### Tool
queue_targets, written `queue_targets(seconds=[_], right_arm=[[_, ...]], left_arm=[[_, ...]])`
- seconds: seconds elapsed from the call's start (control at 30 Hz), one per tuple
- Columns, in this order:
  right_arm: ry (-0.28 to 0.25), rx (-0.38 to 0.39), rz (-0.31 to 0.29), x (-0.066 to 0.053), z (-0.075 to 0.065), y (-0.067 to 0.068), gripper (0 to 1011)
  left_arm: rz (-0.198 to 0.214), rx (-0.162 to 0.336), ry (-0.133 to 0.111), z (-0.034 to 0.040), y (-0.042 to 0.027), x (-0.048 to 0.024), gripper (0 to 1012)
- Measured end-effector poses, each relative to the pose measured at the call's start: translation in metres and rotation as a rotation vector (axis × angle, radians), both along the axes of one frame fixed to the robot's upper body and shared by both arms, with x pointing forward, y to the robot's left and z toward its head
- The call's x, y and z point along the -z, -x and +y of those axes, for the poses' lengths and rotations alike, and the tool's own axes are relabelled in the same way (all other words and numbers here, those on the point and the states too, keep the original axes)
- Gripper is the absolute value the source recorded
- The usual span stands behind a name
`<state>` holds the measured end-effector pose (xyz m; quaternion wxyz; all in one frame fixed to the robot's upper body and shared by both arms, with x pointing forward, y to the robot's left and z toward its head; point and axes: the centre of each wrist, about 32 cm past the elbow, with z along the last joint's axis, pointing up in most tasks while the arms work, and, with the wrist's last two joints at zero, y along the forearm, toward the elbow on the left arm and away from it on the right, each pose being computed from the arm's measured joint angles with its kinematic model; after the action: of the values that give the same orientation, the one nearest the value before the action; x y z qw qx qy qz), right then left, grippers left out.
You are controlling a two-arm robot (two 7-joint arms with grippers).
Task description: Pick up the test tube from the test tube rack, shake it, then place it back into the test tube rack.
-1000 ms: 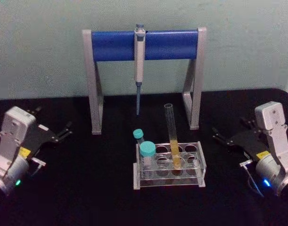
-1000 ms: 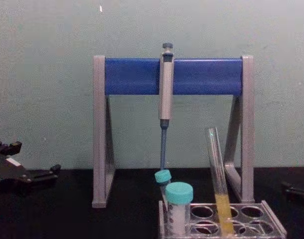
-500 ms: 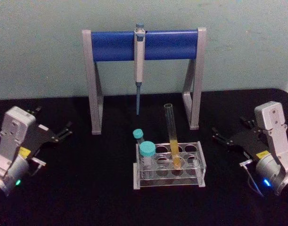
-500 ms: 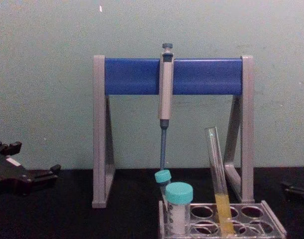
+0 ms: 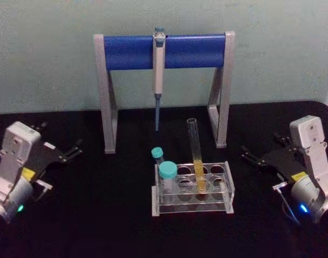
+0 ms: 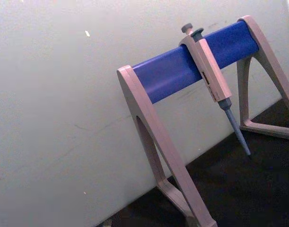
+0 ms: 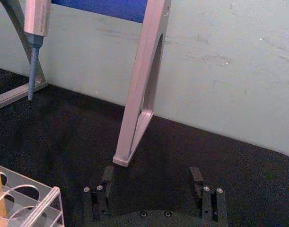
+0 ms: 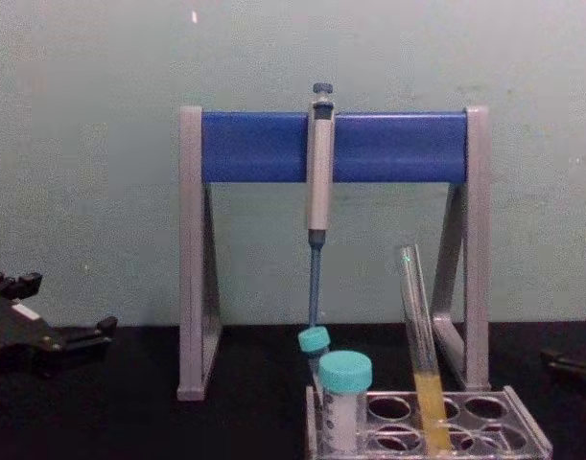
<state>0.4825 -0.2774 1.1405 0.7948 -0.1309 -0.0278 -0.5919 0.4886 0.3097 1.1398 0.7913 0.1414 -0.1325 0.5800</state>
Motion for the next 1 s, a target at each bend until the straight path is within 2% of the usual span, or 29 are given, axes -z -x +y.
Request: queue_targets(seconds=[1.0], right_arm=[[0.000,-0.001,-0.001,-0.0002,0.0000,0.0000,1000]], left_arm=[[0.000,0.000,0.000,0.0000,0.0000,0.0000,1001]])
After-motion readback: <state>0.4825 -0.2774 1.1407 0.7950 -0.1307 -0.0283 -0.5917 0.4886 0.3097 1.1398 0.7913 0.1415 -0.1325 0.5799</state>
